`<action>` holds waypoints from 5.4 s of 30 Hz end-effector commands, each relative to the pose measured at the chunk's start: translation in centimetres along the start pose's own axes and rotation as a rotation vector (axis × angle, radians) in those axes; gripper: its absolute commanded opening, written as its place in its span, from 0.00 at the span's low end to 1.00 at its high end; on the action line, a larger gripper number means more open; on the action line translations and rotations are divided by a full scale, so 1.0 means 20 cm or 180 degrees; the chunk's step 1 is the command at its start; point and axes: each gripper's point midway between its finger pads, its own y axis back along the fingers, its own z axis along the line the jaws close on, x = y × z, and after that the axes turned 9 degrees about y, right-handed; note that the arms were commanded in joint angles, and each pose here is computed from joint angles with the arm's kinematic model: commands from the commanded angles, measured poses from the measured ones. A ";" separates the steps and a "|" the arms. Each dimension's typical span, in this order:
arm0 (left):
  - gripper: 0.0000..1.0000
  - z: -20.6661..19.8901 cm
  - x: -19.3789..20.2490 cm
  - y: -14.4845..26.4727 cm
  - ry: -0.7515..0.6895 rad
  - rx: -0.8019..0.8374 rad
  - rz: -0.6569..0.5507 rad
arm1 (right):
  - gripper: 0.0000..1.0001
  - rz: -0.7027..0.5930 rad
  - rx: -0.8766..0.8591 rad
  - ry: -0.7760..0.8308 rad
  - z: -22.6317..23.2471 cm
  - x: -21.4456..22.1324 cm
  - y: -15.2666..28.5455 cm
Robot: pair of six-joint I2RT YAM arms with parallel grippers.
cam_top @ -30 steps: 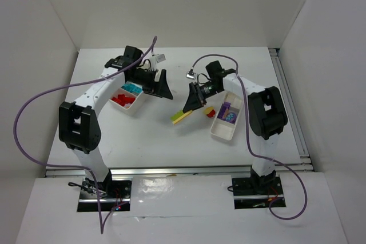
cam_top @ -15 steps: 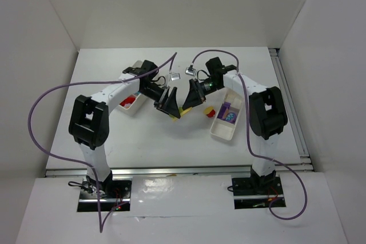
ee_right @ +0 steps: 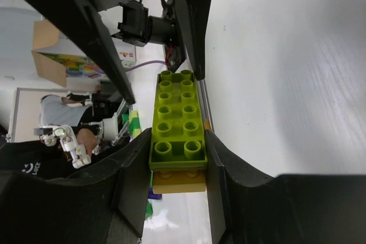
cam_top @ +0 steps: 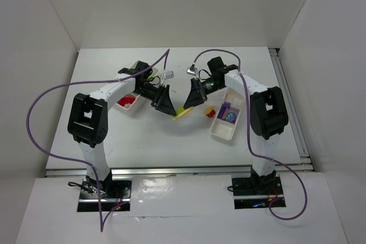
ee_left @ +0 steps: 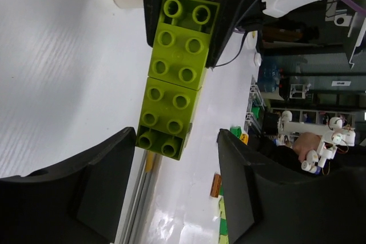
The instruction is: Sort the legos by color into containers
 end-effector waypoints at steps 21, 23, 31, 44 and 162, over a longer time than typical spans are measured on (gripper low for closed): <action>0.00 -0.12 -0.06 -0.04 -0.0253 0.0698 0.0039 | 0.71 -0.0041 0.0229 -0.0034 0.01 -0.05 0.03; 0.00 -0.11 -0.07 -0.03 -0.0210 0.0655 0.0012 | 0.95 -0.0033 0.0480 -0.0077 -0.07 -0.04 0.03; 0.00 0.11 -0.15 0.09 0.0280 0.0072 -0.0357 | 0.99 -0.0787 0.1124 -0.0304 -0.12 -0.24 0.20; 0.00 0.11 -0.36 0.27 0.0615 -0.0259 -0.1035 | 0.92 -0.1425 0.0934 -0.0002 0.08 -0.48 0.20; 0.88 -0.15 -0.43 0.21 -0.0296 -0.0128 -0.0703 | 0.08 -0.0468 0.0430 0.0276 0.11 -0.24 0.04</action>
